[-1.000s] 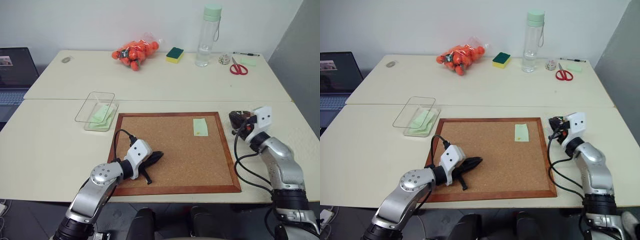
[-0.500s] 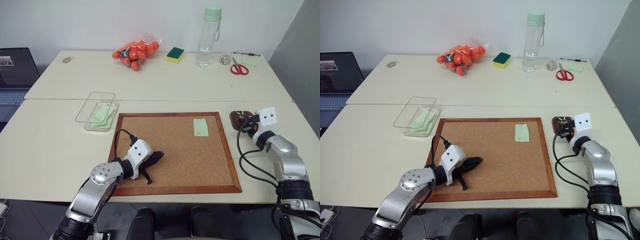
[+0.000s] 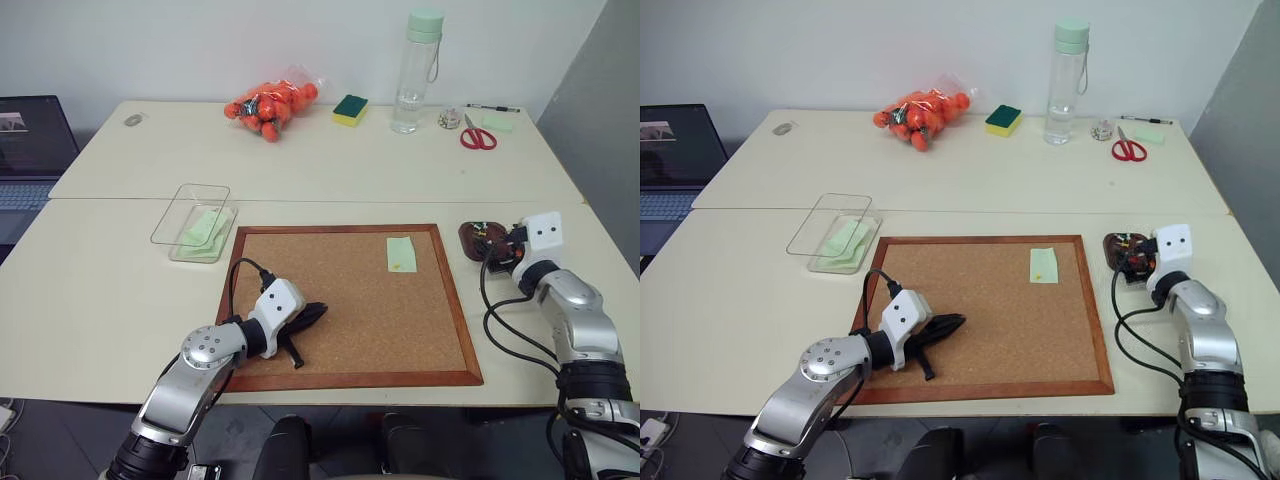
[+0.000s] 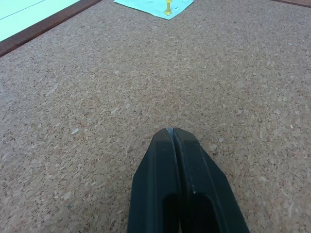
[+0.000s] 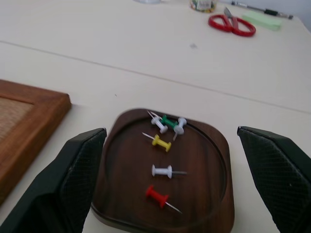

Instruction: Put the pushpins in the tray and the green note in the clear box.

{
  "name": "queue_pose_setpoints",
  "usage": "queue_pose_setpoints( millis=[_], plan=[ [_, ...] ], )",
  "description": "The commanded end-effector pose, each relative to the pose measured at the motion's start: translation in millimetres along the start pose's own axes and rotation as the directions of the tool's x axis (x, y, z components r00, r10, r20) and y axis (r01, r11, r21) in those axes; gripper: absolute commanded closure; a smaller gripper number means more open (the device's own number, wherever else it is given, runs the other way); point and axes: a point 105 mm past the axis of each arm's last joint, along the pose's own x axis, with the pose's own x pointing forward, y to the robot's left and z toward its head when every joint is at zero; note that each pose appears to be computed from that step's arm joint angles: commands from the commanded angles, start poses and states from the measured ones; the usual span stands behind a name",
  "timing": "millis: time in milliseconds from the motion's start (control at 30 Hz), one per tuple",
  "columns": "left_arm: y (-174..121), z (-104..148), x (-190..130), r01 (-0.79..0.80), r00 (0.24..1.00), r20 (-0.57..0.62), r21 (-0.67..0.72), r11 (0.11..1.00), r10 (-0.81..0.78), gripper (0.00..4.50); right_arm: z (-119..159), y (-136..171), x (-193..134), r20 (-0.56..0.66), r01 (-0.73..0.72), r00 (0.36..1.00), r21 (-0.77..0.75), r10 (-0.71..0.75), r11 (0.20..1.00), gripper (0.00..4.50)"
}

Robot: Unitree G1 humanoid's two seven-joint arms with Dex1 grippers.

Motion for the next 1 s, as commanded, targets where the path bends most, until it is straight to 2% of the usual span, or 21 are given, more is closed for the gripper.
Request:
queue_pose_setpoints(
  millis=[33,233,333,667,800,833,1000],
  plan=[
    [-5,-5,1,0.016,1.0,-0.022,-0.008,1.0,-0.017,4.5,27,44,-9,0.104,-0.233,0.968,0.052,0.227,0.971,0.05],
    [-4,-6,1,0.014,1.0,-0.023,-0.008,1.0,-0.014,4.5,23,116,-18,0.081,-0.455,0.889,0.029,0.451,0.89,0.05],
    [-4,-6,0,0.013,1.0,-0.025,-0.007,1.0,-0.013,4.5,15,140,-16,0.061,-0.5,0.865,0.022,0.498,0.866,0.05],
    [-4,-6,0,0.011,1.0,-0.026,-0.003,1.0,-0.011,4.5,-5,148,-1,0.012,-0.499,0.867,0.007,0.499,0.867,0.05],
    [-4,-6,0,0.009,1.0,-0.026,-0.002,1.0,-0.009,4.5,-7,147,4,0.016,-0.491,0.871,-0.004,0.491,0.871,0.66],
    [-4,-6,0,0.008,1.0,-0.026,-0.002,1.0,-0.008,4.5,-8,148,5,0.015,-0.493,0.87,-0.013,0.493,0.87,0.97],
    [-4,-6,-1,0.007,1.0,-0.027,-0.001,1.0,-0.008,4.5,-13,146,7,-0.001,-0.479,0.877,-0.059,0.48,0.876,1.97]
  ],
)
